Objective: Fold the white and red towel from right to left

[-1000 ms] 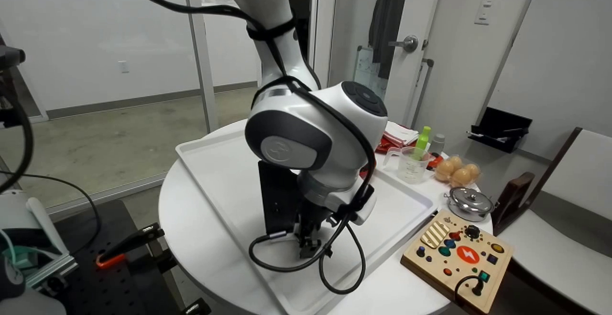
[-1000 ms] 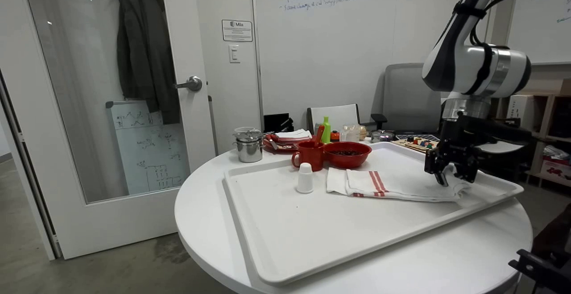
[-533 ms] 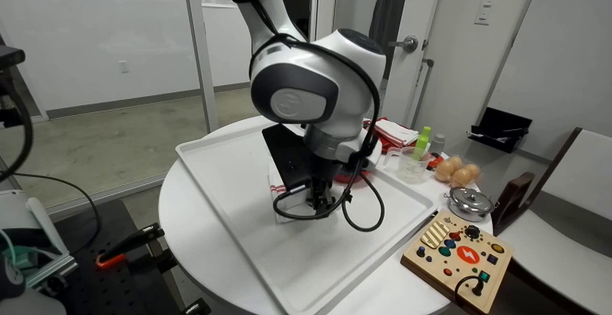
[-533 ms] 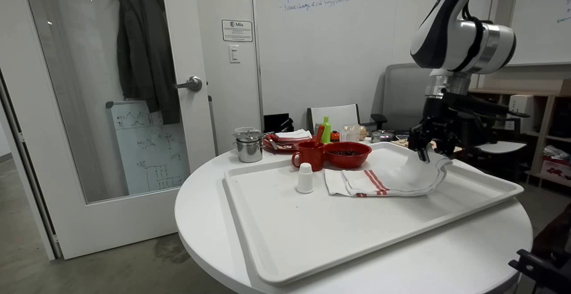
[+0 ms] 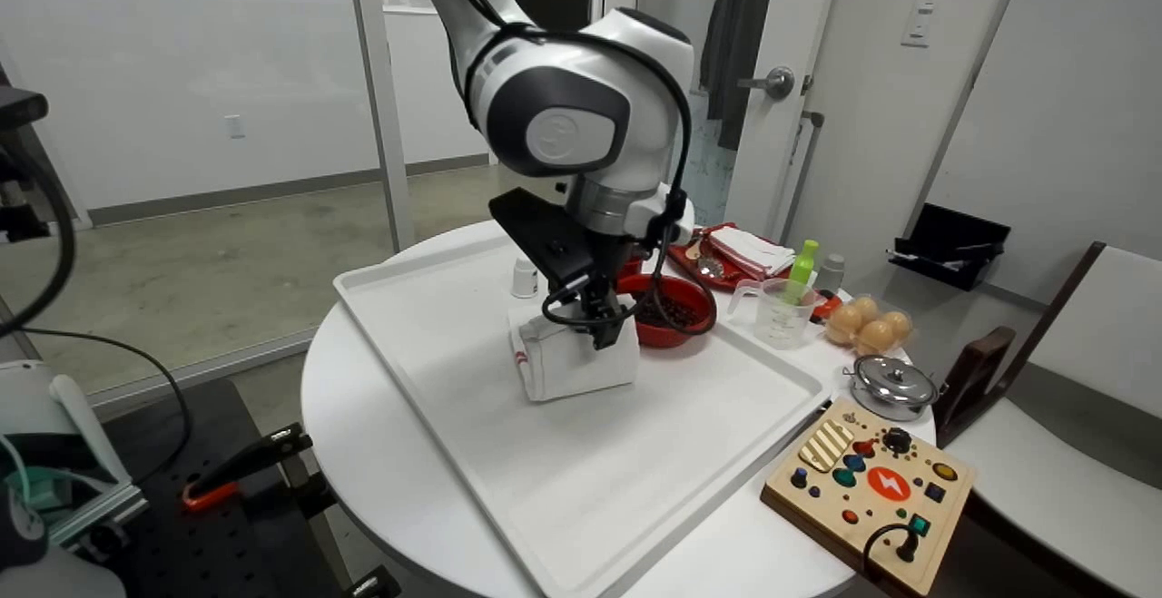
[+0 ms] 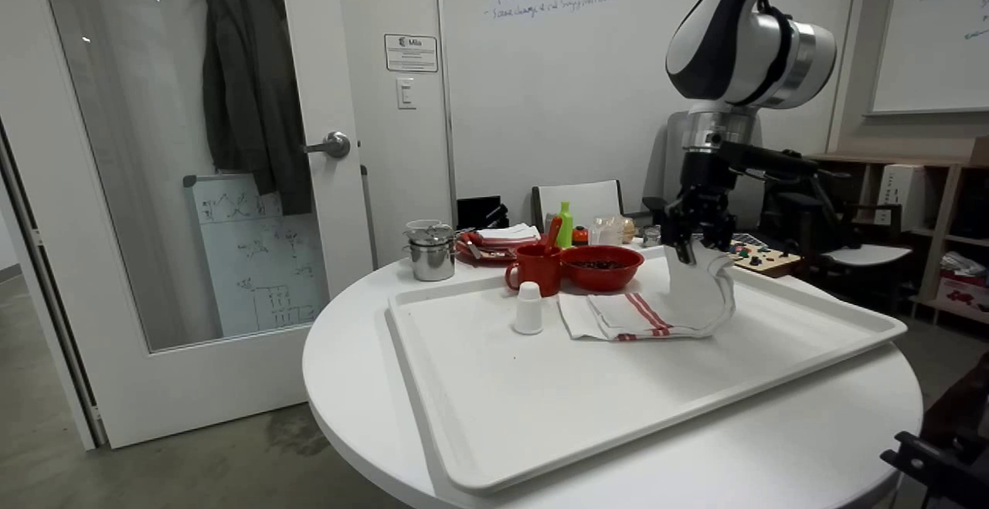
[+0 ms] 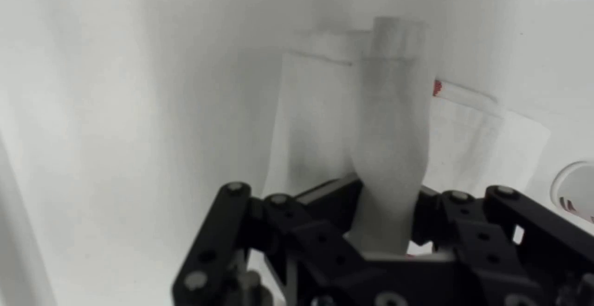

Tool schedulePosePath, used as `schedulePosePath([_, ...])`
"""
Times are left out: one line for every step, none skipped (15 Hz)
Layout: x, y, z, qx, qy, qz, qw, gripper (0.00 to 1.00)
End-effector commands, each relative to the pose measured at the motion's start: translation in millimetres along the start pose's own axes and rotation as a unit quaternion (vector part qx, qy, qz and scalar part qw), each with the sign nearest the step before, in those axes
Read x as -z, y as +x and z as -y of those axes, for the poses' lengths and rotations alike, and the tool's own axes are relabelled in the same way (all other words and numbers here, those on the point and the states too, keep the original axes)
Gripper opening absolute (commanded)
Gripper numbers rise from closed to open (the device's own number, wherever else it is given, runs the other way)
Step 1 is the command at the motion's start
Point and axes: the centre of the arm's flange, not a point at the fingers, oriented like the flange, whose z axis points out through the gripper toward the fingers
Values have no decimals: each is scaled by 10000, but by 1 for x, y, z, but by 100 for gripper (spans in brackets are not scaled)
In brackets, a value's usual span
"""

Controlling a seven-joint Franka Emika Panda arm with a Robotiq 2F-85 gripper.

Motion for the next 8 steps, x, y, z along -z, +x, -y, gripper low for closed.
schedulePosePath([13,34,35,113,23,-41,9999,4])
schedulePosePath([15,40,44,122,39,-84,9999,4])
schedulePosePath([18,40,55,118,65,-118,9998,3])
schedulePosePath([19,45,62,126,80,-135,9998,3])
schedulePosePath([18,50,70,116,76,-156,9998,3])
schedulePosePath([19,41,81,105,70,-157,9998,4])
schedulePosePath([15,38,90,91,48,-122,9999,3])
schedulePosePath([10,35,96,81,35,-80,9999,3])
